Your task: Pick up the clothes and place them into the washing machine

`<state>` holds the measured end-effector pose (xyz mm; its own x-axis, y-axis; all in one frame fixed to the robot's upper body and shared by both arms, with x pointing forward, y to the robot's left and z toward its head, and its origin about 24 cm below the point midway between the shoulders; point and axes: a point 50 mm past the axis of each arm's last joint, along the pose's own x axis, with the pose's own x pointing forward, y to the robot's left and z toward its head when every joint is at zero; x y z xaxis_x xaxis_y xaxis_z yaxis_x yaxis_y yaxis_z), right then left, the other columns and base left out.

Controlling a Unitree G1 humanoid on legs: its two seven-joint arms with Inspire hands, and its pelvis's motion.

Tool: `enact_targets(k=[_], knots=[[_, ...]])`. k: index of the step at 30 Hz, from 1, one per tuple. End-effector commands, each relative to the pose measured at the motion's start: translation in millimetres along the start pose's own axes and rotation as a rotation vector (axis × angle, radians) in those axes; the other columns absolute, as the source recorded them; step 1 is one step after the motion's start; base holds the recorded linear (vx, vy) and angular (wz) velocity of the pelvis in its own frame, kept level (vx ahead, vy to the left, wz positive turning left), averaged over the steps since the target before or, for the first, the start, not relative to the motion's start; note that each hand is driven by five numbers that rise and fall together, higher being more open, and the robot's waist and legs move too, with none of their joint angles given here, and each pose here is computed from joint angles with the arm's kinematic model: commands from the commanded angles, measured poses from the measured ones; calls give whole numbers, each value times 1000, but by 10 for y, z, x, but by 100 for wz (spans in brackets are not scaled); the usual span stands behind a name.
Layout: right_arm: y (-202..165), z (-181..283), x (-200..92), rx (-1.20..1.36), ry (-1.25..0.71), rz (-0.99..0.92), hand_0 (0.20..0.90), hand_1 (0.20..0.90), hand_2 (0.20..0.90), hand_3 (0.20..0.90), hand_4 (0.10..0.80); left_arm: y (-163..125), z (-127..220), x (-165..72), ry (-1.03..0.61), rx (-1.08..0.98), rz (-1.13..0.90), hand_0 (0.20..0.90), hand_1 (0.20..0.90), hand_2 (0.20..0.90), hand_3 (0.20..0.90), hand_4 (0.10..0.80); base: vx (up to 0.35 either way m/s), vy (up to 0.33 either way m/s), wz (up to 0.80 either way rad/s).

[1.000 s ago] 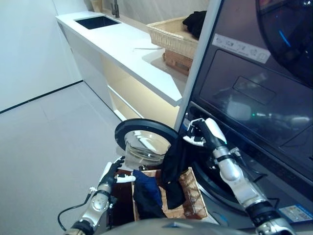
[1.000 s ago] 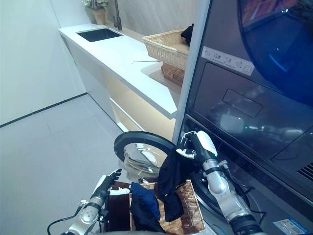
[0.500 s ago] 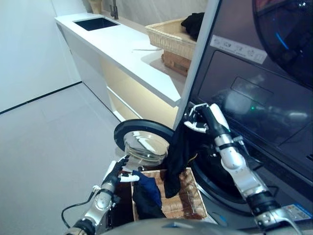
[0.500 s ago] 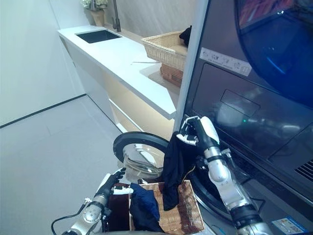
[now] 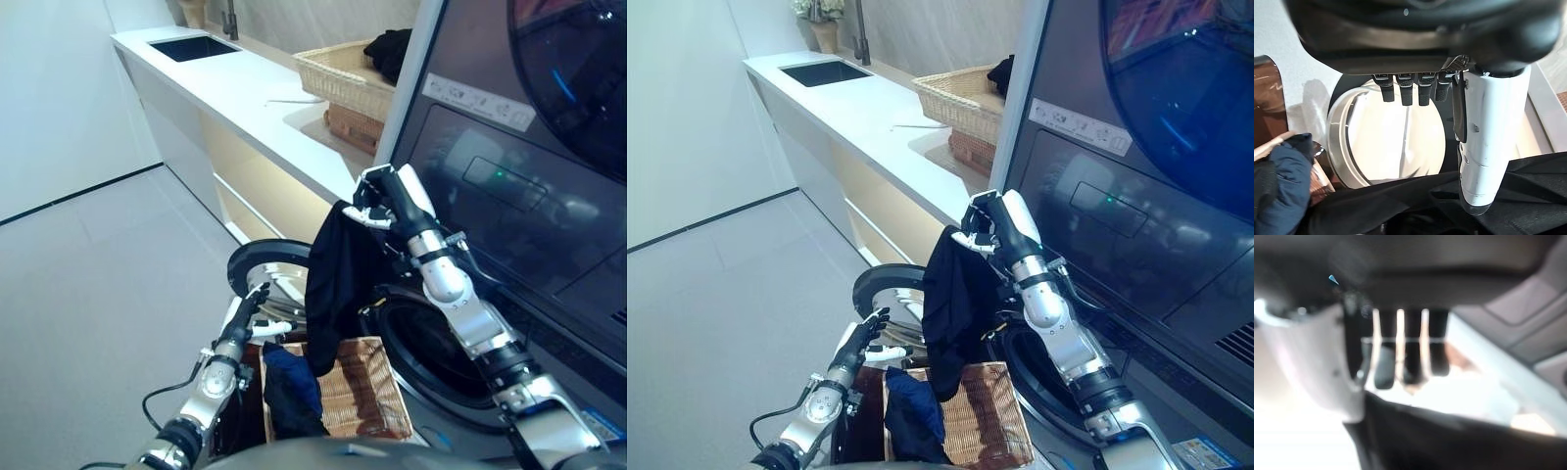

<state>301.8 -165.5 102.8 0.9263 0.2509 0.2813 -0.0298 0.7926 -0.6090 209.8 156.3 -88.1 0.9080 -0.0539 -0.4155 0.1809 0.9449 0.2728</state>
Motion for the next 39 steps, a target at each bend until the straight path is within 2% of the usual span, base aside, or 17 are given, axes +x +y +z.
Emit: enact_targets(k=[1, 20, 30, 39], knots=[[-297, 597, 381, 122, -277, -202, 200, 200, 200, 200, 300, -36, 602, 264, -240, -2, 2, 900, 900, 900, 900, 800, -5, -8, -4], [-64, 1047, 529, 193, -430, -82, 200, 200, 200, 200, 300, -377, 931, 345, -317, -61, -158, 900, 900, 900, 900, 800, -2, -1, -1], [21, 1170, 531, 236, -474, -52, 200, 200, 200, 200, 300, -473, 1003, 386, -329, -19, -168, 900, 900, 900, 900, 800, 1, -3, 2], [171, 1379, 454, 317, -550, 34, 200, 200, 200, 200, 300, -577, 1190, 415, -366, -84, -183, 900, 900, 900, 900, 800, -10, -5, -4]])
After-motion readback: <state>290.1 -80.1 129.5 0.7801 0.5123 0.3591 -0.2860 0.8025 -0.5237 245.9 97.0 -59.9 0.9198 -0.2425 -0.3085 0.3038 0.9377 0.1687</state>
